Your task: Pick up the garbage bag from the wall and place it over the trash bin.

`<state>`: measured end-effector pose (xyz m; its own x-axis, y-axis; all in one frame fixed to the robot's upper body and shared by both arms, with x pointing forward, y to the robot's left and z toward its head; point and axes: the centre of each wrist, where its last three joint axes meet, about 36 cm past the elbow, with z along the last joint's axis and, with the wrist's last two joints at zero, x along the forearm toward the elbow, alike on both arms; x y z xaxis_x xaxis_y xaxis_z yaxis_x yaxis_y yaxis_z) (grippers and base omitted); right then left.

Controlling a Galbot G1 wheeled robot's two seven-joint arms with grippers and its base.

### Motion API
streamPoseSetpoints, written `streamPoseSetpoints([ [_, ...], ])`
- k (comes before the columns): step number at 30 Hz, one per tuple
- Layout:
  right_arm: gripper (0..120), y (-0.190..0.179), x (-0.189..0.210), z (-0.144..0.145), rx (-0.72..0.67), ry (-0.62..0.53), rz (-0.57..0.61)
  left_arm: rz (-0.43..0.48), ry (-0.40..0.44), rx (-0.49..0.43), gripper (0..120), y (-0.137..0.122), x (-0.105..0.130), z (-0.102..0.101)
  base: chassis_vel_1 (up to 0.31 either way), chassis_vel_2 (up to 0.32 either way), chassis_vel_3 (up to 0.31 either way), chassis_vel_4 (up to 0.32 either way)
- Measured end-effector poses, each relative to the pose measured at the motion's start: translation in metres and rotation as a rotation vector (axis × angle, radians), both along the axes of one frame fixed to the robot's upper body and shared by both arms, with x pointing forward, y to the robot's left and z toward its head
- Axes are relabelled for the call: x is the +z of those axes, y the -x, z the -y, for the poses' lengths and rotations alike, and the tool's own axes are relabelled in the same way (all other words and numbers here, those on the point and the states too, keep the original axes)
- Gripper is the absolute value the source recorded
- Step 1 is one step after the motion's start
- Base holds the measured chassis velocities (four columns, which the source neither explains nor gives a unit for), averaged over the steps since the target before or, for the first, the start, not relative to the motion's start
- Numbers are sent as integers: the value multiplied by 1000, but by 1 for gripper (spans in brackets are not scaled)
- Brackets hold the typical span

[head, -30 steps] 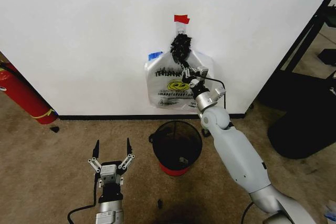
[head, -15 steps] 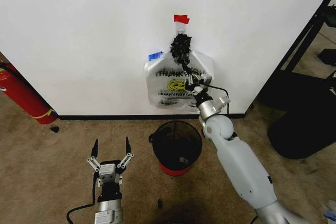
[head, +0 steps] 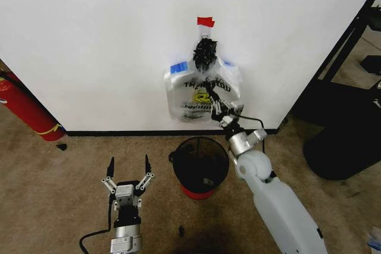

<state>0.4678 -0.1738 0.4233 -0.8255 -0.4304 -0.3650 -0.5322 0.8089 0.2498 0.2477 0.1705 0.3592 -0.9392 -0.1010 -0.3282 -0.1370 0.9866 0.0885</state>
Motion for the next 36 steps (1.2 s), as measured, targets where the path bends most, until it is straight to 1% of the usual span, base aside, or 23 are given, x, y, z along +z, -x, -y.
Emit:
streamPoseSetpoints([
  [3, 0, 12, -2, 2, 4, 6, 1, -2, 2, -4, 100, 0, -1, 2, 0, 0, 0, 0],
  [14, 0, 61, 0, 21, 20, 41, 32, 2, -4, -15, 100, 1, 1, 0, 0, 0, 0, 0],
  [15, 0, 61, 0, 21, 20, 41, 32, 2, -4, -15, 100, 1, 1, 0, 0, 0, 0, 0],
  [21, 0, 103, -17, 37, 24, 93, 20, 6, -7, -18, 100, 0, 4, -3, 0, 0, 0, 0],
  [22, 0, 103, -17, 37, 24, 93, 20, 6, -7, -18, 100, 0, 4, -3, 0, 0, 0, 0],
  [28, 0, 133, -28, 53, 13, 129, 14, 3, -7, -26, 100, 3, 4, -2, 0, 0, 0, 0],
  [33, 0, 151, -26, 55, 7, 143, 19, 8, -6, -33, 100, 1, 5, -1, 0, 0, 0, 0],
  [36, 0, 161, -27, 63, 3, 175, 36, 10, -3, -37, 100, 0, 5, 0, 0, 0, 0, 0],
])
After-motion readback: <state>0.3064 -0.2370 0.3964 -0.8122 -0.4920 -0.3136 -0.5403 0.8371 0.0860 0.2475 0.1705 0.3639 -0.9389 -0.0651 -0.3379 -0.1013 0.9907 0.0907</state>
